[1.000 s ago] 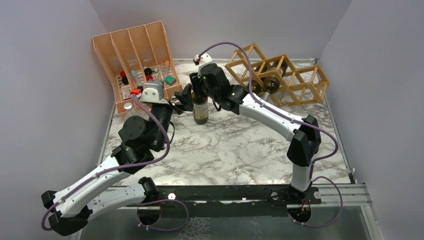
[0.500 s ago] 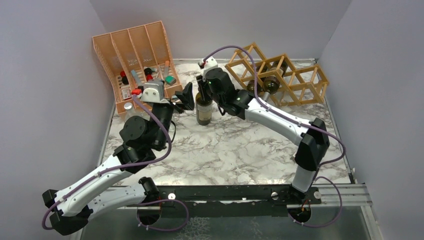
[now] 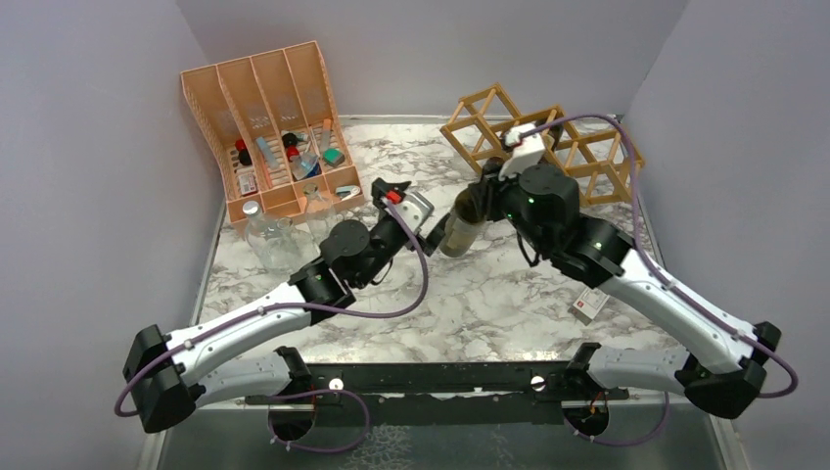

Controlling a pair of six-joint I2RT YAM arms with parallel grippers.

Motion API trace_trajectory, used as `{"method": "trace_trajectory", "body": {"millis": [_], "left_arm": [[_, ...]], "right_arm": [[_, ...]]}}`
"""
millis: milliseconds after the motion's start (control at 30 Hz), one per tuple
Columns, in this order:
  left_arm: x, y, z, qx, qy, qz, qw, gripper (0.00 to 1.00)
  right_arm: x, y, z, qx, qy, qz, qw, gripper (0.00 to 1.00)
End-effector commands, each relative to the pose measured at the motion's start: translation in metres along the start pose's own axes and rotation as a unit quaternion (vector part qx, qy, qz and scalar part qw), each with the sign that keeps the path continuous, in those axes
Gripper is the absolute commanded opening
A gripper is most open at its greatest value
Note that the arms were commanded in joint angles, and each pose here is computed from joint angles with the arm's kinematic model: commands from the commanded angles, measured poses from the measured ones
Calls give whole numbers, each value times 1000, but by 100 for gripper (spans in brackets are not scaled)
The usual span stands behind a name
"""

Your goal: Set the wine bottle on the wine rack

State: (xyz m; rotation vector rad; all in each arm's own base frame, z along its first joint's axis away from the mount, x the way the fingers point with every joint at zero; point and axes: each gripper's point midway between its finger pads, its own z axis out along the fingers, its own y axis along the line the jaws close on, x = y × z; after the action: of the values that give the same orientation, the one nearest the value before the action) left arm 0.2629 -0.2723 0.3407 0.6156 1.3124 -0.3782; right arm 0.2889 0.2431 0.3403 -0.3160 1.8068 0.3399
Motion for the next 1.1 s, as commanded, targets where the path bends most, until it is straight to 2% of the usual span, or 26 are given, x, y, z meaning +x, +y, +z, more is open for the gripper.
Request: {"method": "trace_trajectory", "body": {"millis": [0,200,400,733,867,1067], "left_arm": [[8,-48,9,120,-40,9,992,99],[32,-83,9,220,-53,-4,974,99],[48,-121,-5,339,-64,-6,938,99],[68,-127,19,330,-34,-32,943,99],[65,-122,24,312,-43,-39,948,98],[51,-136,12,360,-74,-42,929,89]], "right_arm": [[-28,-23,-35,29,-51,60,996,1],[-36,-29,-60,17,-59,79,995,1],[-46,-20,-74,-25,-66,93,993,1],[-55,-3,-86,-84,-75,99,989,1],[-57,4,-91,-110,-82,98,986,1],[-50,10,-94,-132,-75,95,984,1]]}}
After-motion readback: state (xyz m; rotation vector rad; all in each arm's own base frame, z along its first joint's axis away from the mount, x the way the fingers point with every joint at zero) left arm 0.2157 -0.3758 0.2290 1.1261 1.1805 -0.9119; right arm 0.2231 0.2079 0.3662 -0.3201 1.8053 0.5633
